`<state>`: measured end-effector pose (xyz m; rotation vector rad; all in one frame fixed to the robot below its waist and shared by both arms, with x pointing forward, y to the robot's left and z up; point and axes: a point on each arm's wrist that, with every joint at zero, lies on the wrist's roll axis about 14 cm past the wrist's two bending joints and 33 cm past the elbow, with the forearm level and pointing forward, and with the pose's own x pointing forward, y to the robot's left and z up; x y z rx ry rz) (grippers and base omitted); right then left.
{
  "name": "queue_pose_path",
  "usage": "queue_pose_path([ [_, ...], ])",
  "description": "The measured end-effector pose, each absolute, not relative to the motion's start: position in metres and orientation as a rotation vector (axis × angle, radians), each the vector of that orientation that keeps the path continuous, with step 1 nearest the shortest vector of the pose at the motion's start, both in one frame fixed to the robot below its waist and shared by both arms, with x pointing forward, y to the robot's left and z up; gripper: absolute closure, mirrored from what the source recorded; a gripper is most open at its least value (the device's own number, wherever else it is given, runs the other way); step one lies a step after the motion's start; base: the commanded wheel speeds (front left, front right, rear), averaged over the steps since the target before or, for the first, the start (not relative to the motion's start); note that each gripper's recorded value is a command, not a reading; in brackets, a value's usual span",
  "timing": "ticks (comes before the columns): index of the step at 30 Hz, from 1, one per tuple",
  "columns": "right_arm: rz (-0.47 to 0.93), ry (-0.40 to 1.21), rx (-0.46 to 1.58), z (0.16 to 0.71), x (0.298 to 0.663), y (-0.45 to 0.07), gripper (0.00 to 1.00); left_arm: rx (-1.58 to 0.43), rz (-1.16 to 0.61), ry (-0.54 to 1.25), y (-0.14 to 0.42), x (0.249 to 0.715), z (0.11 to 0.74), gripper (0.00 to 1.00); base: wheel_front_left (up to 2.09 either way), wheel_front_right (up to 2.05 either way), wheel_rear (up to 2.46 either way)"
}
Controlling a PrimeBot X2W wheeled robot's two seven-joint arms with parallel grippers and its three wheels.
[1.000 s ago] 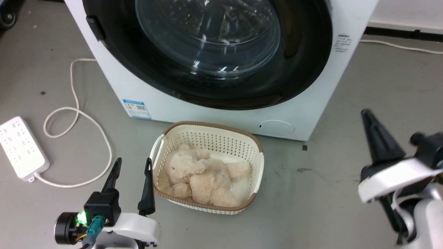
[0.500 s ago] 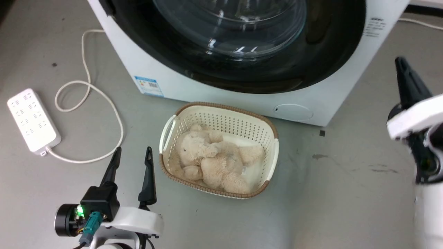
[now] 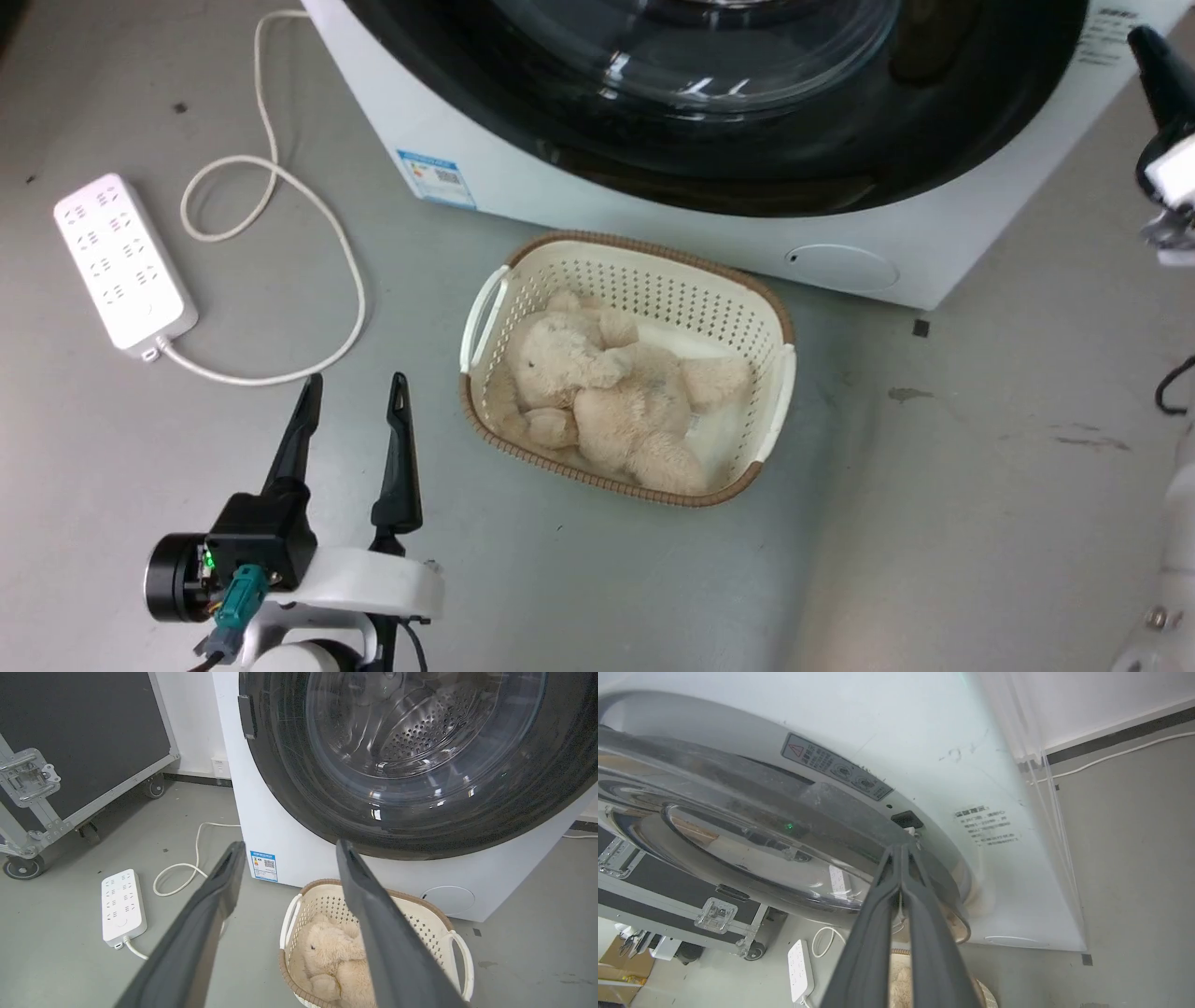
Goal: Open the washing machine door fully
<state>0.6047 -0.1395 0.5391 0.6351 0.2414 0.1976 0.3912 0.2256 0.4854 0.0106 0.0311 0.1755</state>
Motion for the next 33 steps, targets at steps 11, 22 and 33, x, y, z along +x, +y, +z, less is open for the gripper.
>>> queue_pose_path([
  [11,0.236,0.433,0.786,0.52,0.645,-0.12,1.0,0.023,0.218,0.037,0.239,0.392,0.479,0.0,0.0,0.0,0.0],
  [22,0.308,0.566,0.901,0.52,0.656,-0.103,1.0,0.033,0.237,0.005,0.243,0.395,0.485,0.0,0.0,0.0,0.0],
  [33,0.446,0.719,1.03,0.525,0.602,-0.086,1.0,0.018,0.233,-0.094,0.241,0.383,0.515,0.0,0.0,0.0,0.0],
])
